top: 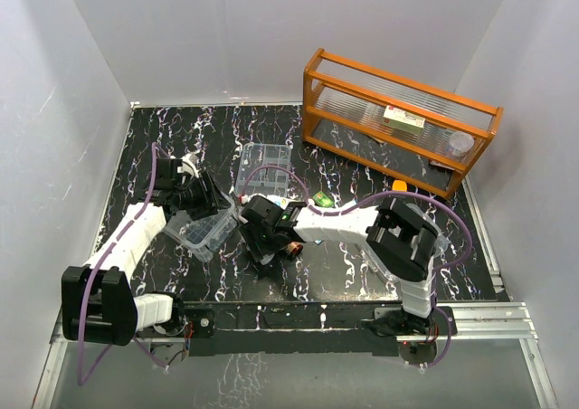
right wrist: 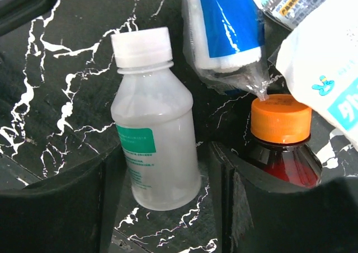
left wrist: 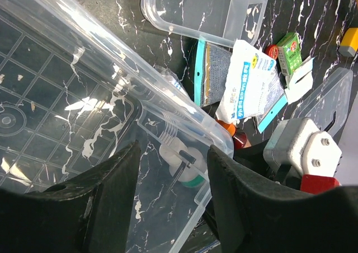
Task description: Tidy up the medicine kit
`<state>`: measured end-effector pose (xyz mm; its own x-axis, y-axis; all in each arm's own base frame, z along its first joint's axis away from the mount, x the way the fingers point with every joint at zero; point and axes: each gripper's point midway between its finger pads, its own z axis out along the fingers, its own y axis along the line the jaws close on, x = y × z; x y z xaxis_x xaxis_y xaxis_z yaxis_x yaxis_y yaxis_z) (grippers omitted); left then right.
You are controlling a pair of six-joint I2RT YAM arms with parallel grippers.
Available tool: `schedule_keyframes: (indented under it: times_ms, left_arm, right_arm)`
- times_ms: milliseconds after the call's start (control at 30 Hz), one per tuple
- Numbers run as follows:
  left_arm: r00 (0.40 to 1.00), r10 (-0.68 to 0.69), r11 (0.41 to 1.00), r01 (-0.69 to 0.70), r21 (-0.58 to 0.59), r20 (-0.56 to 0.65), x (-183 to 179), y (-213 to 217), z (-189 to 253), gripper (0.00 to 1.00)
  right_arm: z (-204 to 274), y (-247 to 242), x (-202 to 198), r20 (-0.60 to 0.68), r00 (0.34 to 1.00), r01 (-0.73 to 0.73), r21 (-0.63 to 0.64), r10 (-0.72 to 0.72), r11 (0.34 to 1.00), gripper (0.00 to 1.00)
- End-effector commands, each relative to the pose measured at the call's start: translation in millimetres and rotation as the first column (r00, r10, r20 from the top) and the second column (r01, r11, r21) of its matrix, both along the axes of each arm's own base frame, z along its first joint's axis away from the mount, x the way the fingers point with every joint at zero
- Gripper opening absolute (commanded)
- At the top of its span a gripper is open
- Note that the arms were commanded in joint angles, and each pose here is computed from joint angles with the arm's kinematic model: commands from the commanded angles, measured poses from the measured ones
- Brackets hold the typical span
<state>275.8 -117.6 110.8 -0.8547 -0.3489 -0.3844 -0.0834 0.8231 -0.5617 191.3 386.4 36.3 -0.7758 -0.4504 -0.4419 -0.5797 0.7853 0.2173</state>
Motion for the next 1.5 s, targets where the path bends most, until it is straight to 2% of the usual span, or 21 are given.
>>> schedule_keyframes:
  times_ms: [0, 200, 333, 533, 767, 833, 900, 1000, 1100, 1200, 1267, 1367, 1467]
  left_arm:
    - [0.999, -0.027, 0.999, 0.028, -0.042, 0.018, 2, -7, 4, 0.5]
    - [0.999, -0.032, 0.995, 0.033, -0.093, 0.014, 6, -15, 5, 0.5]
    - [1.0, -0.025, 0.989, 0.025, -0.148, 0.001, 8, -22, 6, 0.49]
    - [1.0, -0.001, 0.978, -0.002, -0.208, -0.016, 15, -29, 8, 0.47]
    - [1.0, 0.03, 0.945, -0.026, -0.326, 0.009, 26, -42, 29, 0.49]
    - [0.999, 0.035, 0.948, -0.028, -0.317, 0.017, 26, -40, 34, 0.51]
    - [0.997, 0.067, 0.971, -0.059, -0.23, 0.026, 24, -27, 35, 0.56]
    - [0.994, 0.101, 0.995, -0.1, -0.023, 0.04, 17, 4, 32, 0.63]
    - [0.989, 0.133, 0.975, -0.143, 0.172, 0.069, 13, 38, 38, 0.73]
    - [0.977, 0.181, 0.905, -0.21, 0.369, 0.112, 18, 79, 49, 0.87]
    - [0.967, 0.212, 0.846, -0.254, 0.469, 0.141, 25, 104, 57, 0.93]
    - [0.958, 0.244, 0.778, -0.285, 0.559, 0.148, 36, 134, 61, 0.93]
    - [0.94, 0.326, 0.674, -0.308, 0.671, 0.104, 38, 166, 51, 0.86]
  right_arm:
    - [20, 12, 15, 0.056, 0.997, 0.051, 0.043, -0.053, 0.998, 0.54]
    - [16, 15, 20, 0.091, 0.994, 0.057, 0.078, -0.064, 0.995, 0.37]
    - [26, 7, 24, 0.128, 0.986, 0.094, 0.109, -0.108, 0.99, 0.31]
    - [63, -11, 24, 0.165, 0.959, 0.187, 0.249, -0.232, 0.95, 0.3]
    - [119, -43, 22, 0.155, 0.896, 0.321, 0.419, -0.415, 0.849, 0.3]
    - [138, -48, 22, 0.154, 0.884, 0.33, 0.463, -0.441, 0.823, 0.3]
    - [154, -54, 22, 0.147, 0.87, 0.35, 0.489, -0.471, 0.799, 0.3]
    - [171, -58, 22, 0.146, 0.861, 0.35, 0.526, -0.488, 0.775, 0.31]
    - [184, -57, 29, 0.163, 0.849, 0.346, 0.546, -0.502, 0.763, 0.31]
    - [197, -46, 34, 0.179, 0.857, 0.317, 0.557, -0.483, 0.768, 0.31]
    - [203, -39, 37, 0.192, 0.863, 0.292, 0.564, -0.467, 0.772, 0.32]
    - [205, -35, 40, 0.192, 0.87, 0.278, 0.568, -0.454, 0.774, 0.32]
    - [204, -34, 41, 0.187, 0.879, 0.269, 0.566, -0.439, 0.78, 0.32]
